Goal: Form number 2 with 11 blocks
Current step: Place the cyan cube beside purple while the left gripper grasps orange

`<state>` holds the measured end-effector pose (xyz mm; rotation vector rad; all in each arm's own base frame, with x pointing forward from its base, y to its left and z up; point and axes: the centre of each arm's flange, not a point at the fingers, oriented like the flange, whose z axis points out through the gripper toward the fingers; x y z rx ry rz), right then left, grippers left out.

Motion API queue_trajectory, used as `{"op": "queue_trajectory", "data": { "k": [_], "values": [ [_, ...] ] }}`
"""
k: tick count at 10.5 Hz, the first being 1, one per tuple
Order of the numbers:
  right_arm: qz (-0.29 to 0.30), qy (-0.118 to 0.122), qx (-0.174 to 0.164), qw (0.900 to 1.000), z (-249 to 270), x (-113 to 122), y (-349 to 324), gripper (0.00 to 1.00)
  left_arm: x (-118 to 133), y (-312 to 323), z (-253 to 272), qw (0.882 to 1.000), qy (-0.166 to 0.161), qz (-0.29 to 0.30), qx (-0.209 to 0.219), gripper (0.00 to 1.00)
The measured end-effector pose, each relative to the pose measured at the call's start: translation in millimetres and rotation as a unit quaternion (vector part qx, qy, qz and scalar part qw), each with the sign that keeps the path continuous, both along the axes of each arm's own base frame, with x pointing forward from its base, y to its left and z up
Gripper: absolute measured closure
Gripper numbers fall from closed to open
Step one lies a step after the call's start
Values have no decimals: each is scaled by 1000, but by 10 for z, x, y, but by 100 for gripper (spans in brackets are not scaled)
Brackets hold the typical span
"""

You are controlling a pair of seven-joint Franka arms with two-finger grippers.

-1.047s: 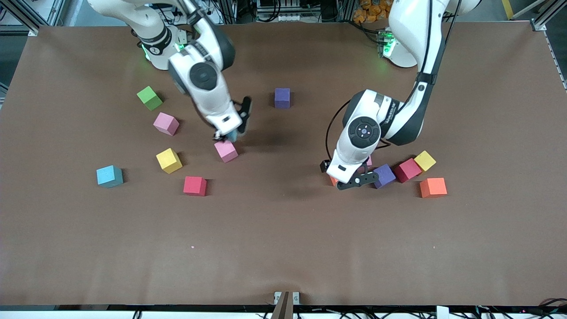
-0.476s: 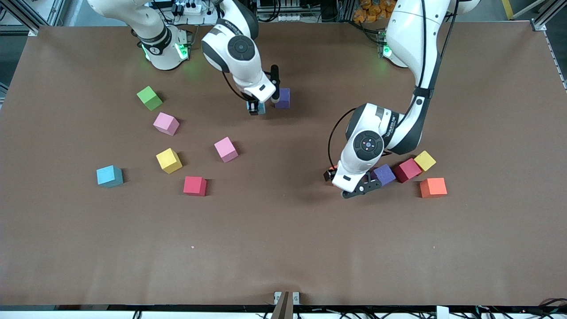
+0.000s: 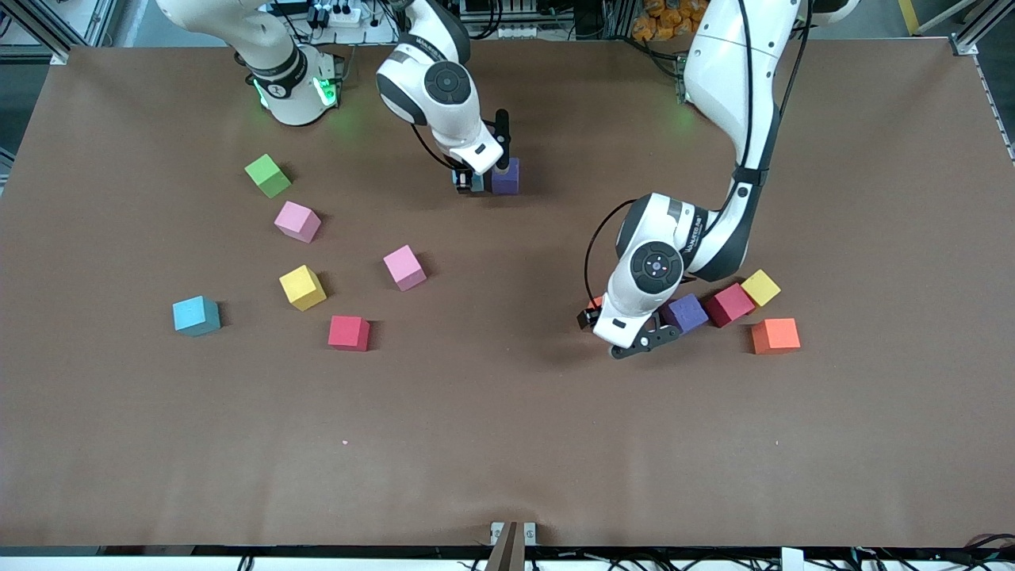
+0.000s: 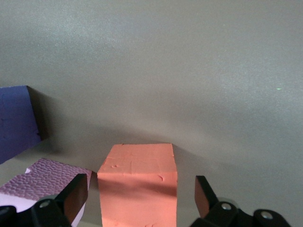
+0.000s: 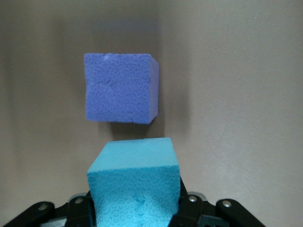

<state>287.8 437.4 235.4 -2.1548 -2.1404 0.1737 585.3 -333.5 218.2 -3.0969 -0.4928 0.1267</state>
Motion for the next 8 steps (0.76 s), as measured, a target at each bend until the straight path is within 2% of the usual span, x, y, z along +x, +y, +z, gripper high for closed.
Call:
{"op": "queue_trajectory", "data": {
  "k": [2,4,8],
  "values": [
    [-3,5,0,1000,-144,-118,51,42,5,-3,-1,1000,-2,0,-1,0],
    [-3,6,2,1000,-203,-136,65,42,-2,-4,-45,1000,-1,0,0,3],
    [0,9,7,1000,-304,-188,101,42,-15,-34,-59,1000,-2,-2,-1,23]
  ]
}}
